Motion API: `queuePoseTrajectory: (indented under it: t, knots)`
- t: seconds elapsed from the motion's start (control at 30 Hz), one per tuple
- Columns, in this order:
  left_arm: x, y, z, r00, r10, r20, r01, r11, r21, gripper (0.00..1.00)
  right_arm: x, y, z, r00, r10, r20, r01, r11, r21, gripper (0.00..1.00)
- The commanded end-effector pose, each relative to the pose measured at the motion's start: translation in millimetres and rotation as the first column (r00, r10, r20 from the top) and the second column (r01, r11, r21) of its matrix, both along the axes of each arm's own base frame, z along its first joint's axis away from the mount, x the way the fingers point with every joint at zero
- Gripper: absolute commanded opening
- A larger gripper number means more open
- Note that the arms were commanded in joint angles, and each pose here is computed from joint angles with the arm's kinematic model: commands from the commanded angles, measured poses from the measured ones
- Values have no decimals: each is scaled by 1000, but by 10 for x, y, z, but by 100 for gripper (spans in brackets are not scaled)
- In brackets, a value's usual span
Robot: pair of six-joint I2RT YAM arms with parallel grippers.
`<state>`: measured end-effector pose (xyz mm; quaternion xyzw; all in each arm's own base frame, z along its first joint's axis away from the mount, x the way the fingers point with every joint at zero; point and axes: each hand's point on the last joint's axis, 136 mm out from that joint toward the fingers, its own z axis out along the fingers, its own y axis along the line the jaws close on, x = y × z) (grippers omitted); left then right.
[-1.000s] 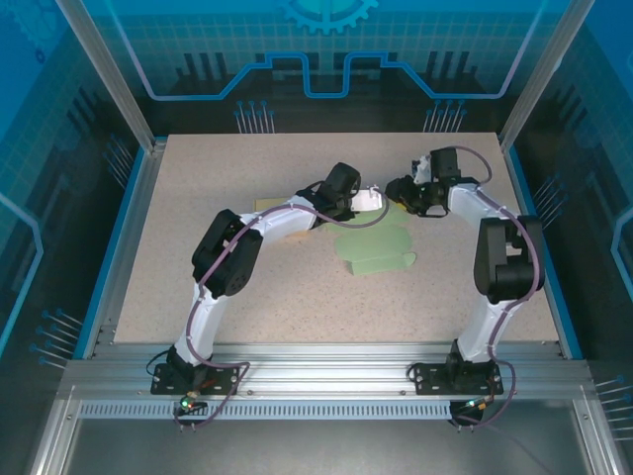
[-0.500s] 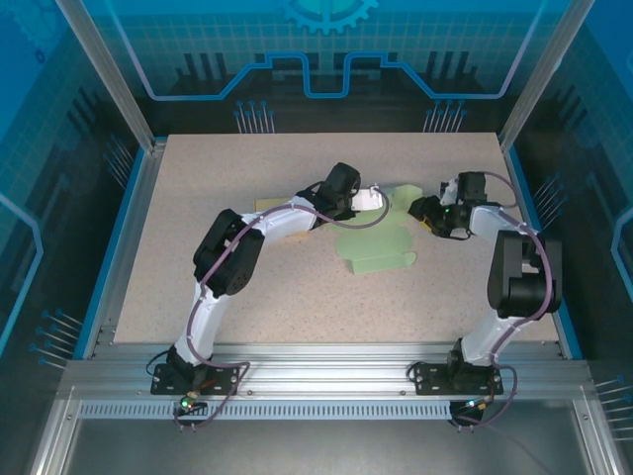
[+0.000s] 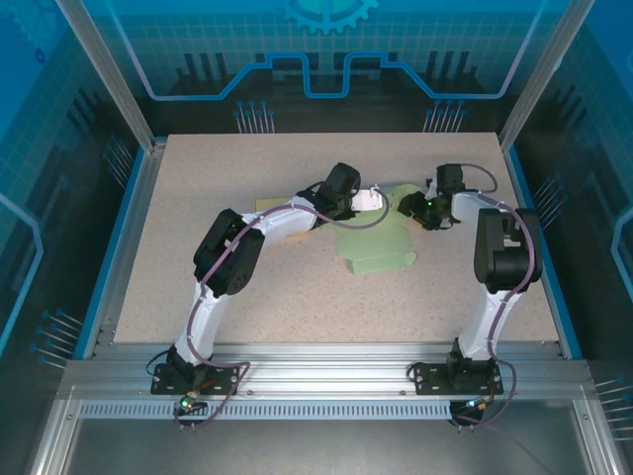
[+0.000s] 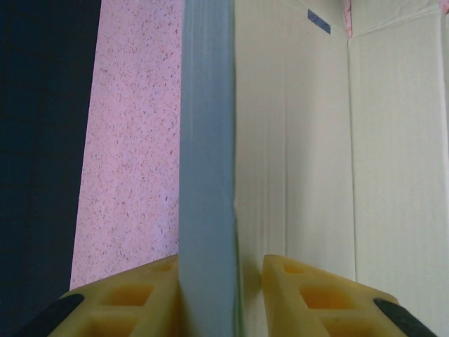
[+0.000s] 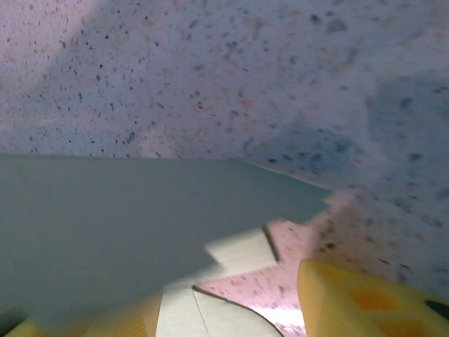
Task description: Fold the paper box
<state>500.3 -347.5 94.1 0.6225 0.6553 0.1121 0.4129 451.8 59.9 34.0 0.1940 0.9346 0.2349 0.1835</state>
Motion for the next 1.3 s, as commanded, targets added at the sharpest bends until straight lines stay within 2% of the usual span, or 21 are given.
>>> queuePoseTrajectory:
  t: [0.0, 0.17, 0.3, 0.53, 0.93, 1.07, 1.13, 1.27]
  knots:
    - [-34, 90, -252, 999, 8, -43, -6, 999, 53, 34, -27, 26, -92, 999, 2, -51, -5, 998, -67, 55]
    - [-24, 90, -245, 997, 11, -72, -11, 1000, 2, 34, 25, 143, -99, 999, 8, -34, -8, 1000, 9, 55]
    - [3, 139, -233, 991, 17, -135, -28, 996, -86, 34, 59, 197, -14, 1000, 14, 8, -14, 998, 65, 55]
    - [-10, 218, -78, 986, -44, -161, 3, 969, -246, 34, 5, 8, 242, 997, -12, 70, 7, 998, 59, 60]
    - [3, 201, -132, 982, -49, -184, -8, 955, -298, 33, 180, 196, 89, 993, 32, 114, -52, 984, 172, 61]
    - [20, 227, -130, 982, -34, -185, -22, 955, -295, 33, 142, 193, 11, 998, 16, 57, -23, 991, 131, 60]
    - [36, 247, -130, 983, -27, -180, -27, 956, -291, 29, 92, 170, -15, 1000, 4, 30, -7, 995, 99, 61]
    - [47, 267, -77, 980, -30, -198, -41, 938, -345, 27, 53, 236, -9, 999, 17, 36, -20, 995, 98, 61]
